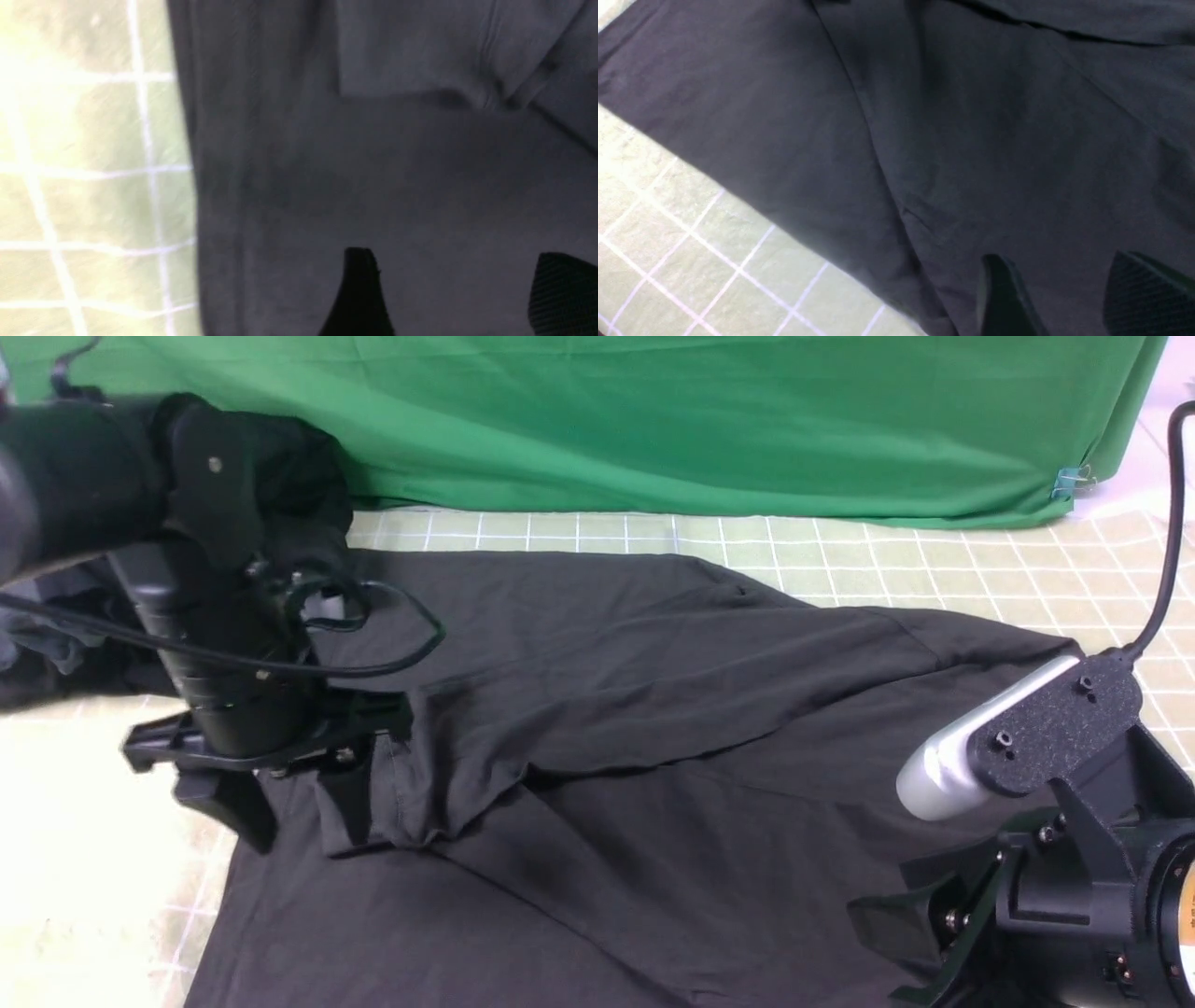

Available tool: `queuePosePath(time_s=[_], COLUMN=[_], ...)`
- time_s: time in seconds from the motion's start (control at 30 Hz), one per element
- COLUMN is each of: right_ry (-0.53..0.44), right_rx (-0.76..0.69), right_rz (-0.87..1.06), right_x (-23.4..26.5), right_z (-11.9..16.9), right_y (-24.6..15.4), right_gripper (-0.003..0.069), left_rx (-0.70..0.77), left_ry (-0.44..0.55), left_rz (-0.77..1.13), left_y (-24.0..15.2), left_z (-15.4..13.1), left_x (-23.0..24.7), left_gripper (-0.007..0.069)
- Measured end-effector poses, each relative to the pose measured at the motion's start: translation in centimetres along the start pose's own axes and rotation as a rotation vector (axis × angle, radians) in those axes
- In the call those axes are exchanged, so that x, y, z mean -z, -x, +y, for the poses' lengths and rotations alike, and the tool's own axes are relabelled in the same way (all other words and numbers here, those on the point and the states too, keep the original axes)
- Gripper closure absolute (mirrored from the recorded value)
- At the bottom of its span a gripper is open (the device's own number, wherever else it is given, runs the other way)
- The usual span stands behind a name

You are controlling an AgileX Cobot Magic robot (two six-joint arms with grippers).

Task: Fold a long-sleeved shirt over a green coffee tablecloth.
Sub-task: 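Fold the left side of the dark shirt inward over its body with the left gripper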

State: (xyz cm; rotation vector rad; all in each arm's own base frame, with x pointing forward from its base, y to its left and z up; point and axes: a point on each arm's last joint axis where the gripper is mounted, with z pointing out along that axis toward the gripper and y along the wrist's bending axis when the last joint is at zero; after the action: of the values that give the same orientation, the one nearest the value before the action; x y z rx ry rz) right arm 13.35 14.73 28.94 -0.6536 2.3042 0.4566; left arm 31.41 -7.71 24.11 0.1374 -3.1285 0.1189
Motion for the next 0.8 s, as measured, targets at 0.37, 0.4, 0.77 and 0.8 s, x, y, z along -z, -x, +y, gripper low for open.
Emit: queuePosePath(time_s=[0.37,0.4,0.77,0.8], right_ry=[0.001,0.001,-0.001,-0.001], right_rx=[0.0,0.0,0.0,0.0], right_rz=[-0.003,-0.003,0.0,0.002], right_x=[0.0,0.0,0.0,0.0], right_z=[0.0,0.0,0.0,0.0], right_y=[0.0,0.0,0.0,0.0], right_gripper=[0.0357,0.0357,0.0357,0.0357], left_rx=[0.022,0.024,0.028,0.024], left_ry=[0.018,0.023,0.05,0.047], left_rz=[-0.228,-0.213,-0.13,-0.129], left_y=[3.2,3.4,4.7,4.7], left_z=[0.0,0.0,0.0,-0.1], left_x=[-1.9,-2.6,-7.3,-7.3], left_gripper=[0.0161,0.0161,0.0283,0.0346])
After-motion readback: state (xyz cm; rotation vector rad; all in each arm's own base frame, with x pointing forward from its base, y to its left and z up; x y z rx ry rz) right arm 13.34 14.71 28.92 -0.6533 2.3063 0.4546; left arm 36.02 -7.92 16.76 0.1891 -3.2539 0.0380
